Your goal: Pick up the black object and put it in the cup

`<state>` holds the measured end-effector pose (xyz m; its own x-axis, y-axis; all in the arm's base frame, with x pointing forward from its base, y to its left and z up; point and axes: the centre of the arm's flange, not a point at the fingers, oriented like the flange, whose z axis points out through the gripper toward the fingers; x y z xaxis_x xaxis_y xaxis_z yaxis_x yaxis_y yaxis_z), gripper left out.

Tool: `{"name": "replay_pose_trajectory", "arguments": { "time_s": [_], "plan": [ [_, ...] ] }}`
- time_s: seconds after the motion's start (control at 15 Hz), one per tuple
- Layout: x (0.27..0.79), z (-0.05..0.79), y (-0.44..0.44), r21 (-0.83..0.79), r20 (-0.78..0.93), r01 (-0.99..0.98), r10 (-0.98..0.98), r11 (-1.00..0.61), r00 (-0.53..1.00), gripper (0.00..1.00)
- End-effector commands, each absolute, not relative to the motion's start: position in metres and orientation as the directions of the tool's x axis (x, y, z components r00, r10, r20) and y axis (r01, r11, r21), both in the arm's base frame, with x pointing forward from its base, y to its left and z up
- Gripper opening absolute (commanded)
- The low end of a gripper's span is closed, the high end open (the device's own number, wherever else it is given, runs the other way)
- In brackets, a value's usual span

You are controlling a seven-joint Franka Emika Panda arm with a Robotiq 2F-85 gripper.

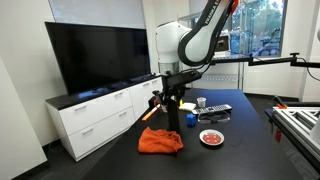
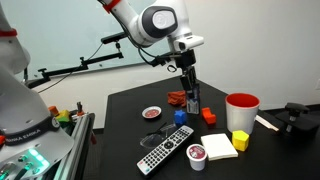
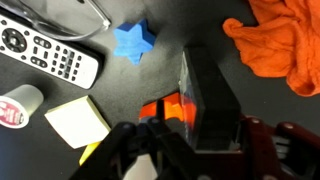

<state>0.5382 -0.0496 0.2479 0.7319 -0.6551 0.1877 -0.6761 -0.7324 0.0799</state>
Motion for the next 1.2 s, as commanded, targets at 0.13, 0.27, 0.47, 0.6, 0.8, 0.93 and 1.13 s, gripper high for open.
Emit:
{"name": "replay_pose_trajectory", "arguments": {
  "time_s": [0.13,0.27,0.47,0.6,0.8,0.93,1.13],
  "plan": [
    [0.544,0.264,-0.049,0.063,0.218,-0.688,-0.663,-0.723,0.716,0.15],
    [0.542,0.276,-0.049,0.057,0.217,-0.688,-0.664,-0.723,0.716,0.08],
    [0.54,0.321,-0.057,0.028,0.239,-0.69,-0.665,-0.723,0.707,0.08],
    [0.54,0.361,-0.073,0.009,0.273,-0.707,-0.678,-0.707,0.682,0.08],
    [0.536,0.414,-0.114,-0.01,0.331,-0.759,-0.718,-0.651,0.612,0.08],
    [0.534,0.432,-0.142,-0.025,0.347,-0.793,-0.749,-0.608,0.564,0.08],
    [0.533,0.433,-0.171,-0.047,0.36,-0.824,-0.779,-0.564,0.513,0.08]
  ]
}}
